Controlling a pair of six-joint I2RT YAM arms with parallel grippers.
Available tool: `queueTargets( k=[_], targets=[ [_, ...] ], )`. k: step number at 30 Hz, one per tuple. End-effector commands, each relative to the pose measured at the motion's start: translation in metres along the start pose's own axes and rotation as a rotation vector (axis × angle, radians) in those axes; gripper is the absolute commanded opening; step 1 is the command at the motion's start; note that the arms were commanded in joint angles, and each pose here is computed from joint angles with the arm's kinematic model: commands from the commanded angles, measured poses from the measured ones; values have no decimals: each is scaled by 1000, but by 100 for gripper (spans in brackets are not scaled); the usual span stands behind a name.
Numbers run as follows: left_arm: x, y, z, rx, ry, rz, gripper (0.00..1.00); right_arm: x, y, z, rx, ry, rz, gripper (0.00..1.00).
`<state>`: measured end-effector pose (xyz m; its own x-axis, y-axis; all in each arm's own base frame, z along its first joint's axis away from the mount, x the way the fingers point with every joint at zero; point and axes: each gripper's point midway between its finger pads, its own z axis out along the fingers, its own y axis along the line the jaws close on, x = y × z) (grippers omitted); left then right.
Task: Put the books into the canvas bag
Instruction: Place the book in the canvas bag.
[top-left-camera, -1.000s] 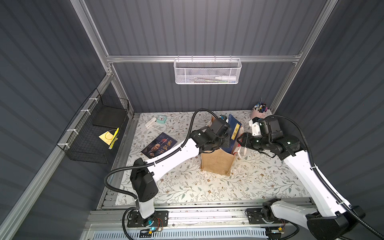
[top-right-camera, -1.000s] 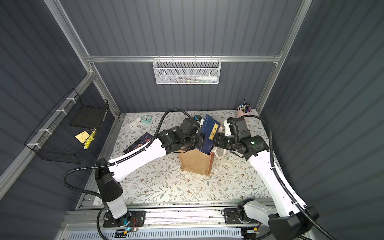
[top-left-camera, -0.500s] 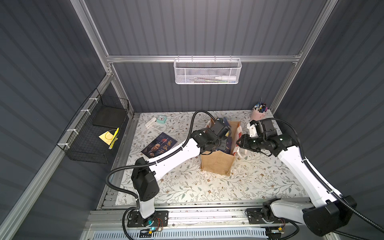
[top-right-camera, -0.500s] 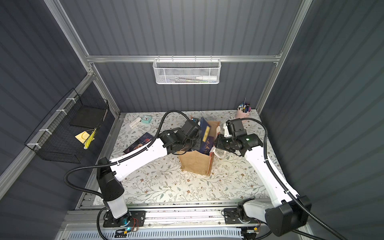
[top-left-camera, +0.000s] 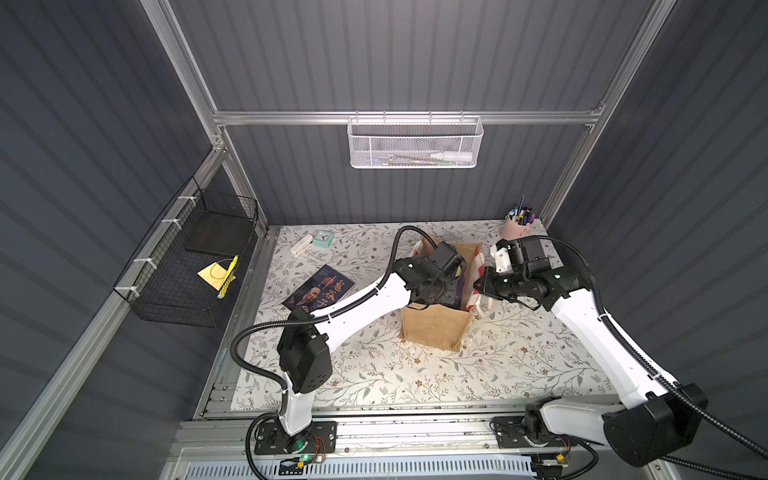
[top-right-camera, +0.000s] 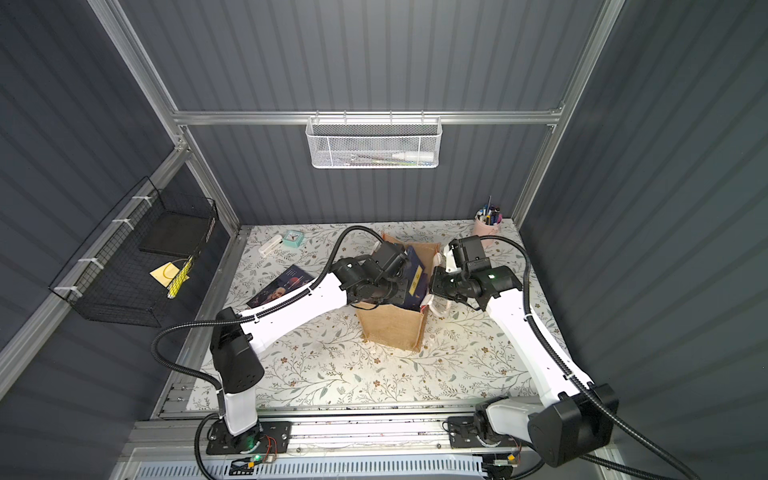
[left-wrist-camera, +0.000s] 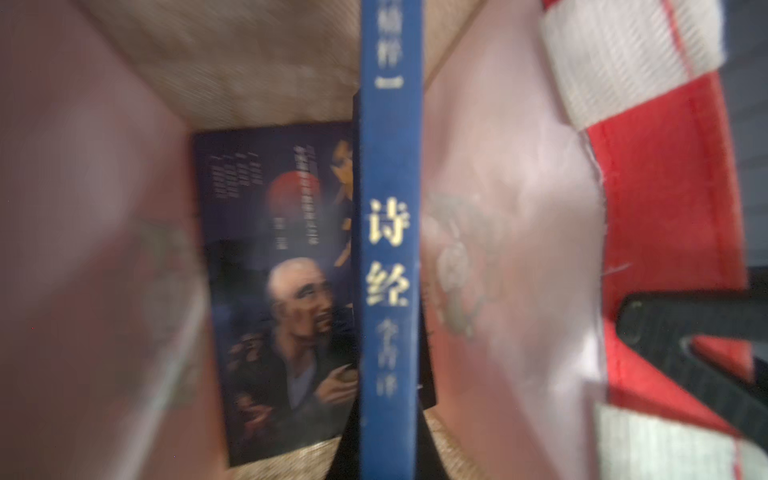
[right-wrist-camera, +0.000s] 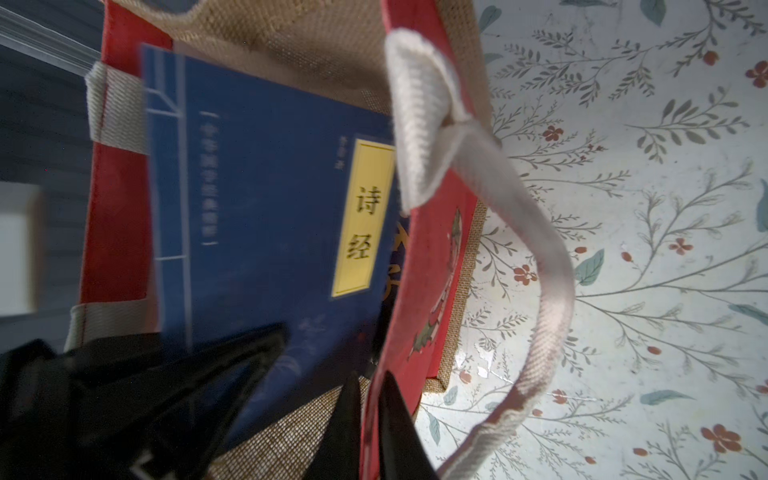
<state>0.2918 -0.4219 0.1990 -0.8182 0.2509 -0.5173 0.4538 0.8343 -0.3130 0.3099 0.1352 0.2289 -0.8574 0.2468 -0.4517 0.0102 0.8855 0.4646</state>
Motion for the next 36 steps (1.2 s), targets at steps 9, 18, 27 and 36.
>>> queueTargets(
  k=[9, 18, 27, 36],
  targets=[
    [0, 52, 19, -23, 25, -140, 9, -6, -3, 4, 0, 3, -6, 7],
    [-22, 59, -19, -62, -33, -80, 50, -29, -1, 6, -1, -20, -21, 3],
    [-78, 41, -110, -14, -275, 34, 55, -87, -13, 10, 32, -80, -32, 0],
    [-76, 108, -135, -230, -291, 26, 62, -97, -23, -14, 61, -119, -19, 16]
  ],
)
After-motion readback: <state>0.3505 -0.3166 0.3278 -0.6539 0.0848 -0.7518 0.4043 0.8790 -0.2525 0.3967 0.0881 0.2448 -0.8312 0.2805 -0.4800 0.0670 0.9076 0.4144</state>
